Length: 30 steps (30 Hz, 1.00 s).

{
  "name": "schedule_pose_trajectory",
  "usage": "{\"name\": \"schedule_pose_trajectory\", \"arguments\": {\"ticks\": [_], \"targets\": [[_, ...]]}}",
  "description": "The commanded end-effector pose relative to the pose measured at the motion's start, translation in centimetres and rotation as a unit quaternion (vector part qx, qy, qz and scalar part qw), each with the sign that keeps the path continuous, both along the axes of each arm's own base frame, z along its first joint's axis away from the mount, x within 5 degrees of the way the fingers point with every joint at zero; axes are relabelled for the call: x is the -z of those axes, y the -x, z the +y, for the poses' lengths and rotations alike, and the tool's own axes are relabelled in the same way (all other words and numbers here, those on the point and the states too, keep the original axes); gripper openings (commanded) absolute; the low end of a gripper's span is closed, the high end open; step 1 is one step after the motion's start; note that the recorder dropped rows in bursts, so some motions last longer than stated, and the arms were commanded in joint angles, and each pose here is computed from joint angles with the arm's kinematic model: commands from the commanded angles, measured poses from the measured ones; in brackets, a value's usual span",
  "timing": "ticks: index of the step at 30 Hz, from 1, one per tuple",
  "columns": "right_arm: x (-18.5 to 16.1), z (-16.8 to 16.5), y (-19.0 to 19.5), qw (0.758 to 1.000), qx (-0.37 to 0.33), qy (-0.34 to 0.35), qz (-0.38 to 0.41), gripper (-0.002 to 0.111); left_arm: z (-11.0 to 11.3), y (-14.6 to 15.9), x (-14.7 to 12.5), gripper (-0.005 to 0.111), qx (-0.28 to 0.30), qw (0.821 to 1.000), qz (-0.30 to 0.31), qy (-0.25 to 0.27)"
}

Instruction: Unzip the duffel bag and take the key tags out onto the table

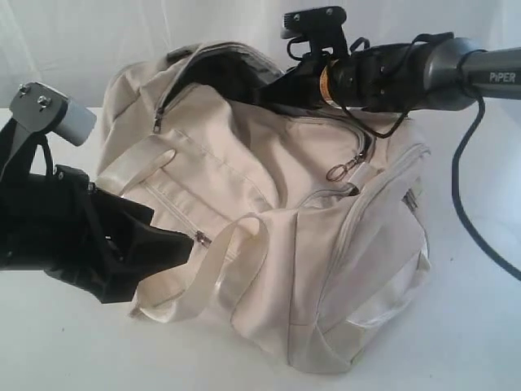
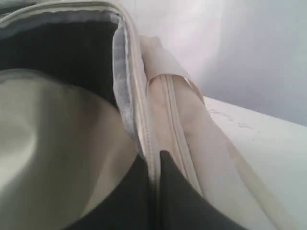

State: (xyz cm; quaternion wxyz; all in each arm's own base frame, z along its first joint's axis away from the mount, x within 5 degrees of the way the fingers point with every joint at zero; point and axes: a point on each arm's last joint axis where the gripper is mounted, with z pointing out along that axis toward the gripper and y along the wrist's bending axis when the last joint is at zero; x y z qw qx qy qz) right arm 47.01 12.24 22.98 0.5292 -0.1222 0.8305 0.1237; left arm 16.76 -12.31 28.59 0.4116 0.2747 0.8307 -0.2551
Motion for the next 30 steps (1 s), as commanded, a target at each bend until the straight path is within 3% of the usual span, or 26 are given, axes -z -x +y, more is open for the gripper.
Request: {"name": "schedule_pose_trajectory", "arguments": {"ticks": [1,4,7,10,11,18,30], "targets": [[-1.8,1.4,0.6,0.996,-0.035,-0.083,0.008,0.0,-0.2,0.3,-0.2,0.068,0.012,1.0,0.007,0.005],[-3.6,1.4,1.4,0.995,-0.051,-0.086,-0.001,0.008,-0.2,0.4,-0.1,0.068,0.019,1.0,0.009,-0.002],[-5.8,1.8,2.8,0.993,-0.107,-0.054,-0.016,0.033,-0.1,0.5,-0.1,0.068,0.021,1.0,0.007,-0.007],[-8.4,2.0,4.7,0.985,-0.14,-0.101,-0.008,0.066,-0.1,0.3,-0.2,0.068,0.014,1.0,-0.002,-0.007],[-9.1,1.9,5.2,0.984,-0.145,-0.107,-0.01,0.07,-0.1,0.1,-0.2,0.068,0.009,1.0,-0.008,-0.007],[-11.1,0.8,8.0,0.985,-0.129,-0.113,-0.021,0.066,-0.2,-1.2,-0.3,0.068,-0.006,0.998,-0.05,-0.025],[-7.9,-1.6,16.1,0.989,-0.104,-0.095,0.035,0.063,-1.2,-4.3,-2.2,0.068,-0.007,0.99,-0.13,-0.056]]}}
